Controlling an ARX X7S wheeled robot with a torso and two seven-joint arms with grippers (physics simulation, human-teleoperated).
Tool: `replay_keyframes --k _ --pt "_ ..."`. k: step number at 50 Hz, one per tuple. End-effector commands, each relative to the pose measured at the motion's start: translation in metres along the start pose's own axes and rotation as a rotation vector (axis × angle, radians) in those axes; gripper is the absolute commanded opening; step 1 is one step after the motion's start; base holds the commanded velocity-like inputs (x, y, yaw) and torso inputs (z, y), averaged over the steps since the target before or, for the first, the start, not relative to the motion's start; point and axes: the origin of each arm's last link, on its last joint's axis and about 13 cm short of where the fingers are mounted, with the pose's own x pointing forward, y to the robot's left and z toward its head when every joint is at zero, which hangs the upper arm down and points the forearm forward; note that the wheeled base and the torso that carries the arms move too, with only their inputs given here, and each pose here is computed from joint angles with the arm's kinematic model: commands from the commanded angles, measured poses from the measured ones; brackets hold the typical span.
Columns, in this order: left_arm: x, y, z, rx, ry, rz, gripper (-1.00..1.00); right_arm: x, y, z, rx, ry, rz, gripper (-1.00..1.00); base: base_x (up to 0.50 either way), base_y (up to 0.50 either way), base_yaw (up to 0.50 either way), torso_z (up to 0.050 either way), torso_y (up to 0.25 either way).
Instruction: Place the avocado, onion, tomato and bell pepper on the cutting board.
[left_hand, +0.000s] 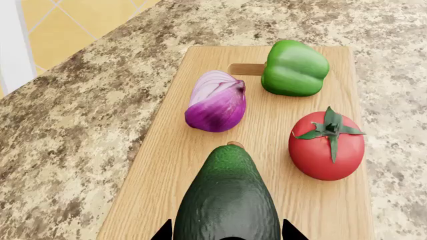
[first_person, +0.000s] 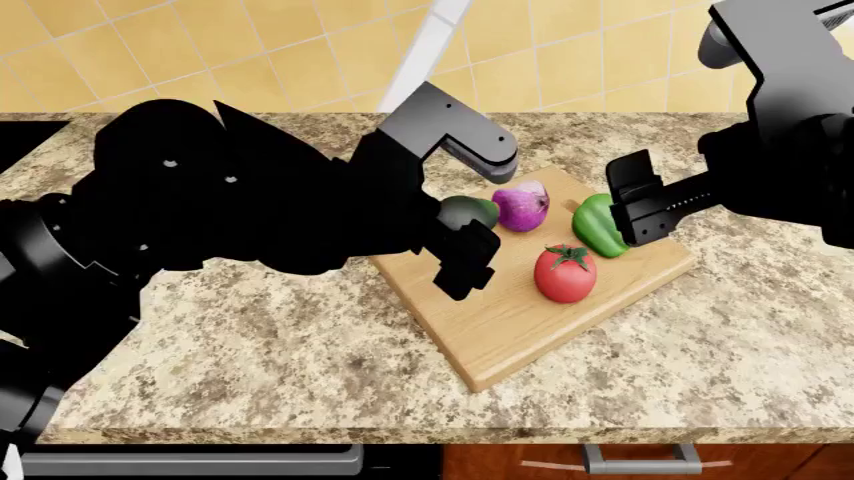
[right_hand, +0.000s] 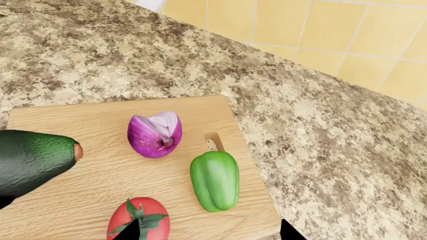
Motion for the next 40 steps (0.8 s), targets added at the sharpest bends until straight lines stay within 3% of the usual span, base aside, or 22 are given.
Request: replay_keyframes --k 1,35,40 --pt "0.012 0.000 -0.002 -0.003 0.016 -0.011 -1.00 0.002 0.001 -0.002 -0.004 0.002 0.004 1.00 0.00 0.00 0.00 0.000 0.000" --pt "0.028 -0.005 -0.010 -0.001 0.054 -0.061 -1.00 0.005 0.000 -0.003 0.000 0.001 0.011 1.00 0.00 0.00 0.00 0.000 0.000" --pt "0.029 -0.002 -0.010 -0.035 0.059 -0.044 -1.00 0.006 0.001 -0.003 -0.003 0.002 0.014 1.00 0.00 0.00 0.00 0.000 0.000"
